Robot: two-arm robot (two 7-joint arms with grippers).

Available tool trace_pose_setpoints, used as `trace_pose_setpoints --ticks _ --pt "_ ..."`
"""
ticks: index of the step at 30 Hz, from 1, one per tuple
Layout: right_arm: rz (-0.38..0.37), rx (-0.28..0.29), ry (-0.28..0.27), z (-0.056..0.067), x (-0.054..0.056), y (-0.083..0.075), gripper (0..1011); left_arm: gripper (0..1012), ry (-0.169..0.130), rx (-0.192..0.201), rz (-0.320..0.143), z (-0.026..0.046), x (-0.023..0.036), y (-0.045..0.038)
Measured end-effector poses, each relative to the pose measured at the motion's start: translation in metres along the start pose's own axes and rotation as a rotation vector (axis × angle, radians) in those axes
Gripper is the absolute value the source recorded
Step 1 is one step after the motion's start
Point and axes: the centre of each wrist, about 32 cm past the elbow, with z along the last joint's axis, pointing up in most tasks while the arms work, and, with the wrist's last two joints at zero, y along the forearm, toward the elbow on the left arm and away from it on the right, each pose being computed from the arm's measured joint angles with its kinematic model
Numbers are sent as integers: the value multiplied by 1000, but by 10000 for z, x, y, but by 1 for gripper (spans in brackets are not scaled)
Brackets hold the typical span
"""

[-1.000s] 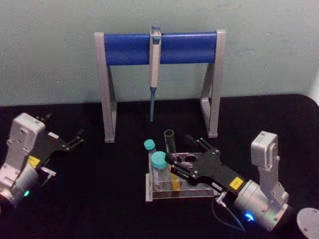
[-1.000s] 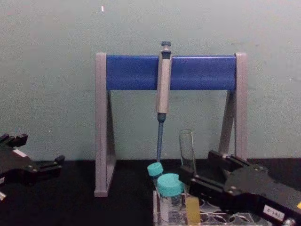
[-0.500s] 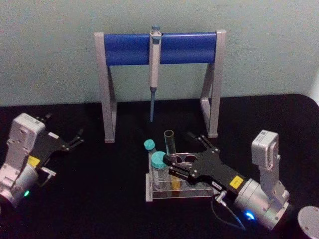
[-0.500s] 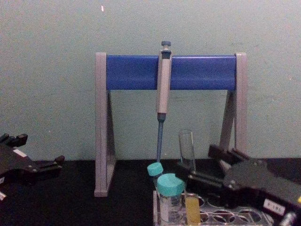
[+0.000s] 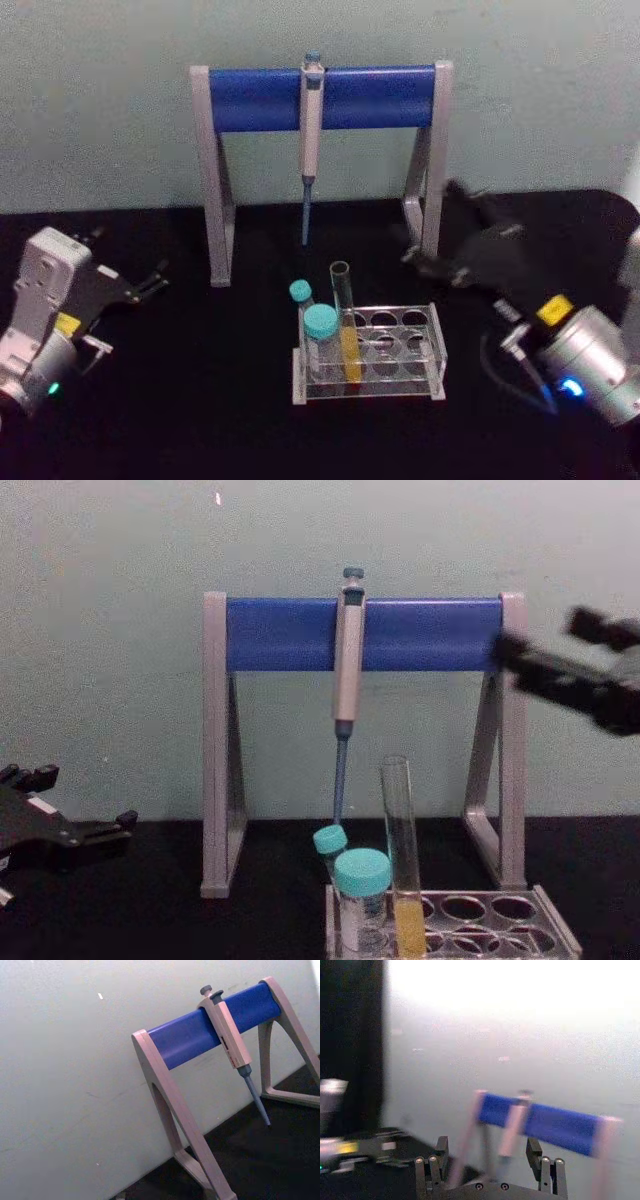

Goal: Pick up the test tube from the test tube rack, shake it, then place it back into the test tube rack.

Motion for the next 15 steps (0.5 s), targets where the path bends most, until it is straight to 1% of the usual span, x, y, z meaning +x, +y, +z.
trace_pose_setpoints --ticks 1,3,5,6,7,8,9,12,13,15 --pt "-59 2 -21 22 21 -57 1000 1001 0 0 0 0 0 0" --pt "-122 0 -40 29 38 -115 1000 1001 0 0 0 0 0 0" --pt "-239 -25 -75 -7 52 -223 1000 1001 0 0 0 0 0 0" --pt "-239 -25 -75 -7 52 -223 1000 1001 0 0 0 0 0 0" --pt "-287 -55 -96 -57 50 -284 1000 1001 0 0 0 0 0 0" --pt "-309 -71 -104 -86 46 -312 1000 1001 0 0 0 0 0 0" --pt "-343 -101 -117 -141 30 -357 1000 1001 0 0 0 0 0 0" --pt "-382 -147 -119 -236 -10 -422 1000 1001 0 0 0 0 0 0" --pt "-404 -177 -124 -302 -42 -458 1000 1001 0 0 0 0 0 0" --pt "-425 -207 -127 -375 -75 -492 1000 1001 0 0 0 0 0 0"
